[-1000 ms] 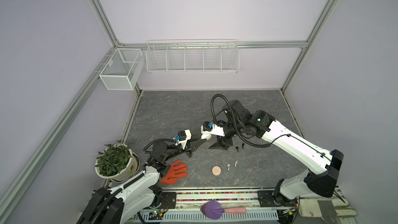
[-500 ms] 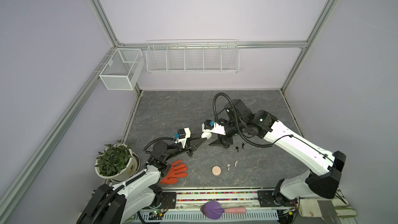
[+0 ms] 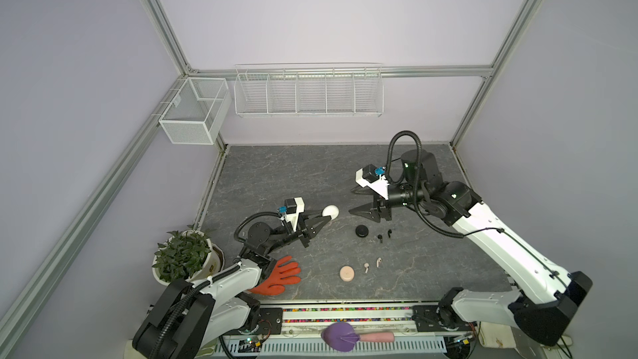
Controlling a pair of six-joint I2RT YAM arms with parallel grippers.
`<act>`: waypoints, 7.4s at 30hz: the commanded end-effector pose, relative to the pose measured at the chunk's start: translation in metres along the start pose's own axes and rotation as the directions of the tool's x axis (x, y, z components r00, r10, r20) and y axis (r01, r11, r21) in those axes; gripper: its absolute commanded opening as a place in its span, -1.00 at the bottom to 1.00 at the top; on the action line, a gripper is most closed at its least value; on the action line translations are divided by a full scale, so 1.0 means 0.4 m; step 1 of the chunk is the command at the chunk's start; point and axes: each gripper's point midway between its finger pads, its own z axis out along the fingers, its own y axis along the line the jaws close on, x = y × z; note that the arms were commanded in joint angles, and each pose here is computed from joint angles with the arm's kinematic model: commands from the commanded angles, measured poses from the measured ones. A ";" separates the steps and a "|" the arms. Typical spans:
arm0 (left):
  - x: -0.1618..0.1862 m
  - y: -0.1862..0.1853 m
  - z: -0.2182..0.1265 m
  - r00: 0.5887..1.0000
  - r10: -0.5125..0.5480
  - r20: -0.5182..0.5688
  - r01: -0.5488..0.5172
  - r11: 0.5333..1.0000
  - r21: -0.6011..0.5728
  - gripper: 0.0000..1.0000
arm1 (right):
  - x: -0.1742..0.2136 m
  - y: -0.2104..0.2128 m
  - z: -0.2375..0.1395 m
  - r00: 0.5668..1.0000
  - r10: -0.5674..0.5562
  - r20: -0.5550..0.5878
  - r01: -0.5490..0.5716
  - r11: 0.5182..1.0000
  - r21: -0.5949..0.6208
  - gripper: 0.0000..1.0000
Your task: Insert the wireless bluetooth earbuds into the charging case
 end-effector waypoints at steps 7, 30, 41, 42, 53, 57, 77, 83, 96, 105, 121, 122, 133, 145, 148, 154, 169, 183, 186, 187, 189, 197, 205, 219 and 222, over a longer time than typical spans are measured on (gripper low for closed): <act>-0.083 0.014 0.040 0.993 -0.082 0.087 0.074 0.993 0.090 -1.00 | -0.035 -0.046 0.015 0.943 0.281 0.178 -0.279 0.960 -0.038 0.36; -0.069 0.014 0.077 0.984 -0.177 0.011 0.171 0.964 0.202 -1.00 | -0.012 -0.064 0.079 0.936 0.336 0.102 -0.315 0.932 -0.176 -0.07; -0.068 0.012 0.076 0.985 -0.173 0.003 0.169 0.962 0.213 -1.00 | 0.024 -0.067 0.108 0.933 0.359 0.017 -0.349 0.917 -0.193 -0.19; -0.069 0.010 0.076 0.985 -0.172 0.002 0.167 0.962 0.216 -1.00 | 0.026 -0.069 0.109 0.933 0.358 0.014 -0.350 0.918 -0.186 -0.19; -0.063 0.009 0.066 0.985 -0.170 -0.001 0.166 0.963 0.210 -1.00 | 0.011 -0.082 0.104 0.938 0.348 -0.007 -0.344 0.924 -0.167 -0.27; -0.076 0.009 0.064 0.986 -0.166 0.006 0.161 0.964 0.213 -1.00 | 0.028 -0.062 0.112 0.941 0.337 -0.039 -0.338 0.921 -0.194 -0.26; -0.093 0.007 0.054 0.986 -0.166 0.034 0.156 0.969 0.193 -1.00 | 0.029 -0.017 0.112 0.953 0.295 -0.074 -0.304 0.931 -0.204 -0.42; -0.099 0.007 0.049 0.986 -0.160 0.047 0.149 0.972 0.183 -1.00 | 0.040 0.001 0.121 0.955 0.283 -0.091 -0.297 0.930 -0.216 -0.45; -0.112 0.039 0.038 0.983 -0.158 0.094 0.147 0.983 0.112 -1.00 | 0.002 -0.001 0.125 0.961 0.267 -0.077 -0.277 0.940 -0.199 -0.31; -0.006 0.185 0.028 0.965 -0.263 0.009 0.259 0.941 -0.219 -1.00 | -0.159 -0.080 -0.029 0.967 0.157 0.201 -0.190 0.969 0.160 0.17; 0.248 0.413 0.025 0.807 -0.548 -0.219 0.358 0.749 -0.557 -1.00 | 0.192 -0.281 0.104 0.928 0.351 0.125 -0.367 0.803 0.470 0.27; 0.261 0.424 0.033 0.790 -0.572 -0.219 0.390 0.746 -0.539 -1.00 | 0.205 -0.286 0.113 0.923 0.363 0.130 -0.380 0.797 0.469 0.28; 0.393 0.528 0.024 0.641 -0.735 -0.220 0.507 0.621 -0.598 -1.00 | 0.299 -0.296 0.211 0.893 0.439 0.101 -0.439 0.797 0.415 0.30; 0.444 0.590 0.004 0.614 -0.769 -0.178 0.489 0.548 -0.678 -1.00 | 0.322 -0.309 0.264 0.847 0.525 0.087 -0.516 0.770 0.375 0.30; 0.456 0.598 -0.012 0.618 -0.764 -0.184 0.457 0.540 -0.706 -0.97 | 0.331 -0.308 0.268 0.831 0.553 0.062 -0.532 0.758 0.378 0.29; 0.464 0.588 -0.027 0.628 -0.750 -0.209 0.428 0.557 -0.712 -0.60 | 0.337 -0.313 0.276 0.807 0.590 0.028 -0.555 0.741 0.379 0.30; 0.471 0.602 -0.078 0.637 -0.744 -0.200 0.368 0.522 -0.770 -0.12 | 0.326 -0.318 0.259 0.814 0.581 0.028 -0.539 0.735 0.411 0.35; 0.488 0.612 -0.090 0.614 -0.770 -0.173 0.383 0.482 -0.788 -0.07 | 0.361 -0.319 0.238 0.799 0.601 -0.041 -0.517 0.719 0.465 0.43; 0.461 0.593 -0.090 0.623 -0.767 -0.157 0.401 0.484 -0.778 -0.06 | 0.403 -0.318 0.215 0.742 0.659 -0.123 -0.516 0.679 0.522 0.47; 0.453 0.588 -0.094 0.632 -0.761 -0.149 0.401 0.485 -0.777 -0.05 | 0.418 -0.312 0.207 0.728 0.668 -0.153 -0.507 0.675 0.537 0.47; 0.440 0.575 -0.103 0.642 -0.753 -0.143 0.394 0.485 -0.781 -0.03 | 0.447 -0.298 0.185 0.710 0.676 -0.198 -0.481 0.670 0.565 0.48; 0.392 0.506 -0.127 0.663 -0.735 -0.143 0.396 0.506 -0.766 0.20 | 0.557 -0.228 0.080 0.635 0.679 -0.368 -0.352 0.678 0.645 0.51; 0.390 0.380 -0.108 0.645 -0.734 -0.211 0.416 0.569 -0.709 0.39 | 0.700 -0.183 0.100 0.491 0.773 -0.402 -0.406 0.611 0.680 0.53; 0.386 0.317 -0.110 0.624 -0.753 -0.208 0.452 0.565 -0.690 0.50 | 0.785 -0.222 0.153 0.414 0.845 -0.340 -0.328 0.487 0.810 0.39; 0.384 0.315 -0.114 0.630 -0.747 -0.212 0.443 0.570 -0.692 0.50 | 0.792 -0.243 0.150 0.431 0.833 -0.345 -0.256 0.480 0.839 0.32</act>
